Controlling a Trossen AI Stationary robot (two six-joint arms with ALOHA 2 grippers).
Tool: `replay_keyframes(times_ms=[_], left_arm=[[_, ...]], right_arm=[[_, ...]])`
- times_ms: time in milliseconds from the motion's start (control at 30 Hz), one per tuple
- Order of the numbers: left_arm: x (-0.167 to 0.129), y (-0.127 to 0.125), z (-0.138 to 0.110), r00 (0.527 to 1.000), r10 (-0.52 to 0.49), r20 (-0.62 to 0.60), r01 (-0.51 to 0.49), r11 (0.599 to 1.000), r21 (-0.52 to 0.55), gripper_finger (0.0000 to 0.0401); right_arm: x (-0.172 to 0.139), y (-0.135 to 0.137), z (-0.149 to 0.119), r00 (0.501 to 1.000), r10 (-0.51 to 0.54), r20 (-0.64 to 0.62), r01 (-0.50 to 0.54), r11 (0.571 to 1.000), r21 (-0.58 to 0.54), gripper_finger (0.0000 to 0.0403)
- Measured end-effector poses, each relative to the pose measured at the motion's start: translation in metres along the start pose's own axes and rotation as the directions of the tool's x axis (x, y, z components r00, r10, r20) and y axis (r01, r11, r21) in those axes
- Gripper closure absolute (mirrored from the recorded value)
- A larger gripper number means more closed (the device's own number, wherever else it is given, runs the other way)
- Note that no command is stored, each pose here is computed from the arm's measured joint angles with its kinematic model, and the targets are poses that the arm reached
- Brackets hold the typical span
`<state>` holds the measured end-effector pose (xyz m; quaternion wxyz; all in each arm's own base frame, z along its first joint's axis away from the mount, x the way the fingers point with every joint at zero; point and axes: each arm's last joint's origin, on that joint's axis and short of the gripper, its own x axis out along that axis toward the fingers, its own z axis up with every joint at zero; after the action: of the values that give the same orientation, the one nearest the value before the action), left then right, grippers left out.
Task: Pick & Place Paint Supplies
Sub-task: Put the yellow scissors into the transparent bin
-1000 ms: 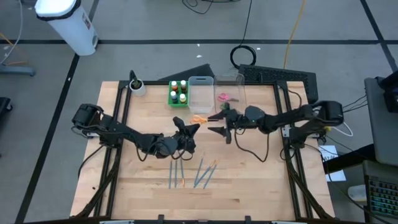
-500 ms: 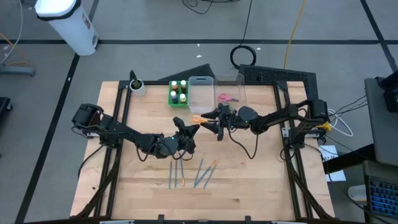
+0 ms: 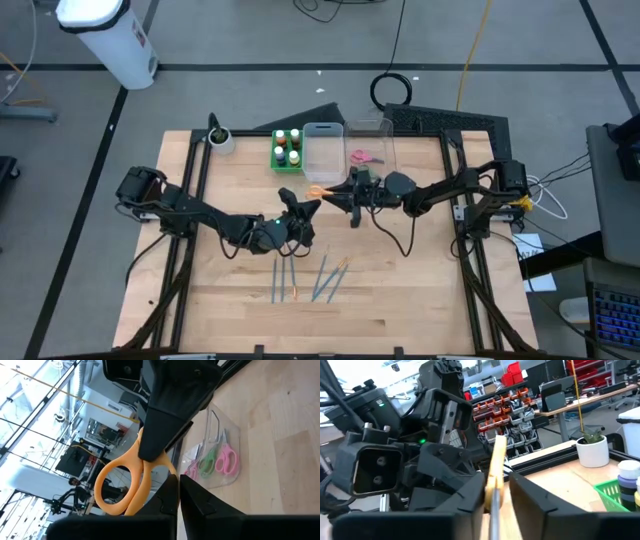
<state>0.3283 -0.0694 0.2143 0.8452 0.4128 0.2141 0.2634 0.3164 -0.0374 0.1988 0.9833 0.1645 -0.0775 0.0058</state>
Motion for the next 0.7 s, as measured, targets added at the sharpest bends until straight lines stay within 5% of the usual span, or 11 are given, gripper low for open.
replay_keyframes(times_ms=[167, 600, 700], left_arm=[[0.000, 0.000, 0.000, 1.000, -0.009, 0.007, 0.009, 1.000, -0.024, 0.0386], [0.000, -0.006, 0.000, 0.988, -0.131, 0.076, 0.139, 0.983, -0.122, 0.0379], [0.003, -0.002, 0.000, 0.991, -0.105, 0.079, 0.121, 0.965, -0.232, 0.0367]], right_arm=[[0.000, 0.001, 0.000, 0.998, 0.066, -0.024, -0.067, 0.998, -0.010, 0.0383], [-0.014, -0.009, 0.026, 0.998, 0.026, -0.065, -0.032, 0.995, -0.093, 0.0383], [-0.023, -0.014, 0.032, 0.997, -0.008, -0.076, 0.000, 0.995, -0.104, 0.0383]])
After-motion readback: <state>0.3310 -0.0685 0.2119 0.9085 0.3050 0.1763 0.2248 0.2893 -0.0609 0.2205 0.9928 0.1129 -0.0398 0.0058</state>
